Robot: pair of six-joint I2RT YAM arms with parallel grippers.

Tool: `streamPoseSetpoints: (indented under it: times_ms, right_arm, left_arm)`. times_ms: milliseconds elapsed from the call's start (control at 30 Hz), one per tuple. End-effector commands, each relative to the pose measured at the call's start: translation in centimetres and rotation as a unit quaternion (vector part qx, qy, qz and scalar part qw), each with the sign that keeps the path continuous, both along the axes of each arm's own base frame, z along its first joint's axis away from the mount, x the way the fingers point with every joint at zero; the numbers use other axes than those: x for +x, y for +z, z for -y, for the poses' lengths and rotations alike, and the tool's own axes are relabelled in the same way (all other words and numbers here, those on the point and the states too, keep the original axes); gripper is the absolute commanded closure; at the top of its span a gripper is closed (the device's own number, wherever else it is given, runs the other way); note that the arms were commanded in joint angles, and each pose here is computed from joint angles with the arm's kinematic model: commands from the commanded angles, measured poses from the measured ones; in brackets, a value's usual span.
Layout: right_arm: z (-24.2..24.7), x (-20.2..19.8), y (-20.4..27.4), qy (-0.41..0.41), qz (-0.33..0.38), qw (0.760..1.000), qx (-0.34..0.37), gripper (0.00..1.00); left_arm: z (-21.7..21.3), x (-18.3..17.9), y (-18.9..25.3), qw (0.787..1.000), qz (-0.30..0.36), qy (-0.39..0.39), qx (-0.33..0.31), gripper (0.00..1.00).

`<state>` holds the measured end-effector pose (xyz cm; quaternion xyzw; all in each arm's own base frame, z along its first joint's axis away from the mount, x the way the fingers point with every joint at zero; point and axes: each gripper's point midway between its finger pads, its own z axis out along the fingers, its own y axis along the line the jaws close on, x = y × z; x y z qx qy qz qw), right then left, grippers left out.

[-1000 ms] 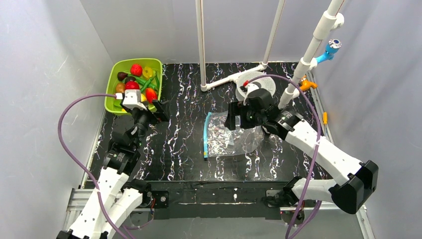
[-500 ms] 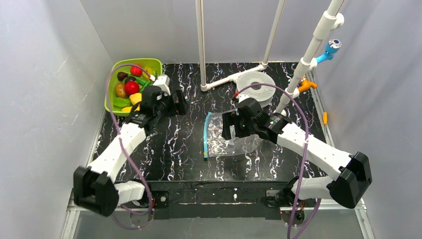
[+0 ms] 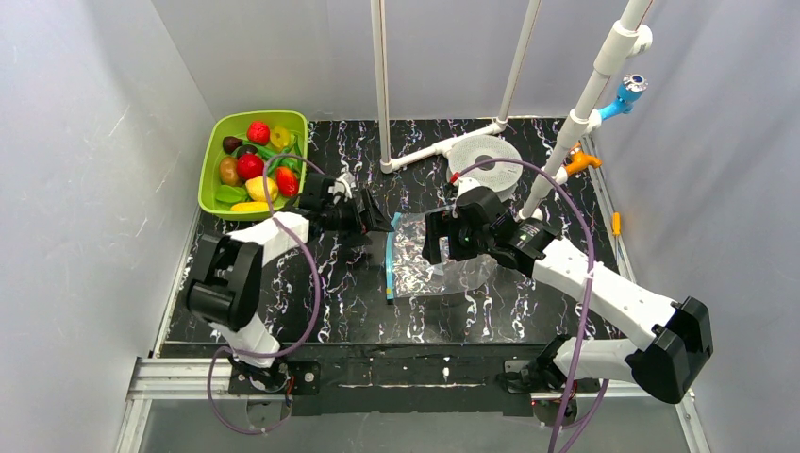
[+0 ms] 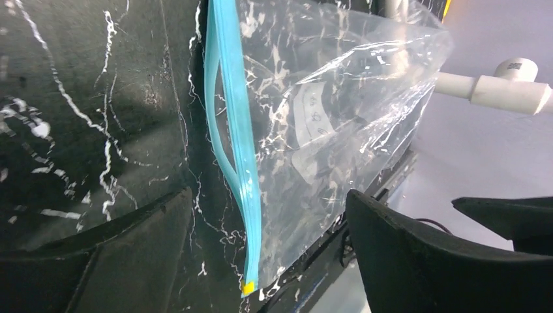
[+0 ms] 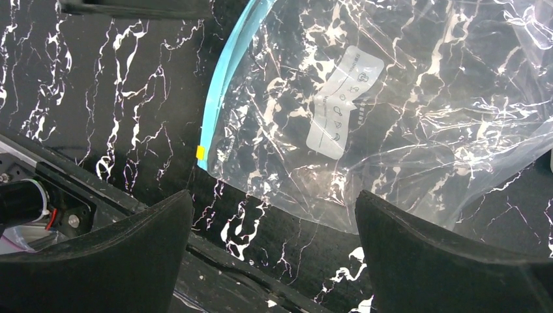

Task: Place the food in the zip-top bag and seal the zipper
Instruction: Pick up the zipper food storage bag at the center of the board.

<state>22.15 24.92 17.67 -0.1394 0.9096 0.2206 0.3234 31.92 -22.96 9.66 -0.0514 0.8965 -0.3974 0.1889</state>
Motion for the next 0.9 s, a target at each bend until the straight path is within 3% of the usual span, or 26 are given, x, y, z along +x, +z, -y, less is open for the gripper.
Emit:
streamPoseSetpoints:
  times_ms: [0, 133, 233, 400, 700, 867]
  right_arm:
    - [-0.5, 0.4, 1.4, 0.006, 0.021, 1.0, 0.013, 0.0]
    - [-0.9, 0.5, 1.4, 0.013, 0.017, 1.0, 0.013, 0.0]
    - [-1.3, 0.5, 1.2, 0.017, 0.011, 1.0, 0.013, 0.0]
    - [-1.4, 0.4, 0.6, 0.021, -0.001, 1.0, 0.007, 0.0]
    - [-2.1, 0.1, -0.7, 0.029, -0.027, 0.999, 0.006, 0.0]
    - [-2.4, -0.2, -1.4, 0.037, -0.044, 0.998, 0.004, 0.0]
  left_arm:
    - [2.3, -0.8, -0.3, 0.995, -0.048, -0.038, -0.075, 0.16]
    - [2.4, -0.5, -2.2, 0.995, -0.073, -0.038, -0.063, 0.2]
    - [3.2, -0.6, -2.4, 0.991, -0.084, -0.042, -0.095, 0.27]
    - [4.4, -1.0, -2.7, 0.986, -0.1, -0.058, -0.116, 0.52]
    - [5.3, -1.2, -1.6, 0.986, -0.083, -0.075, -0.127, 0.78]
    - [5.4, -1.2, -1.4, 0.985, -0.082, -0.08, -0.129, 0.82]
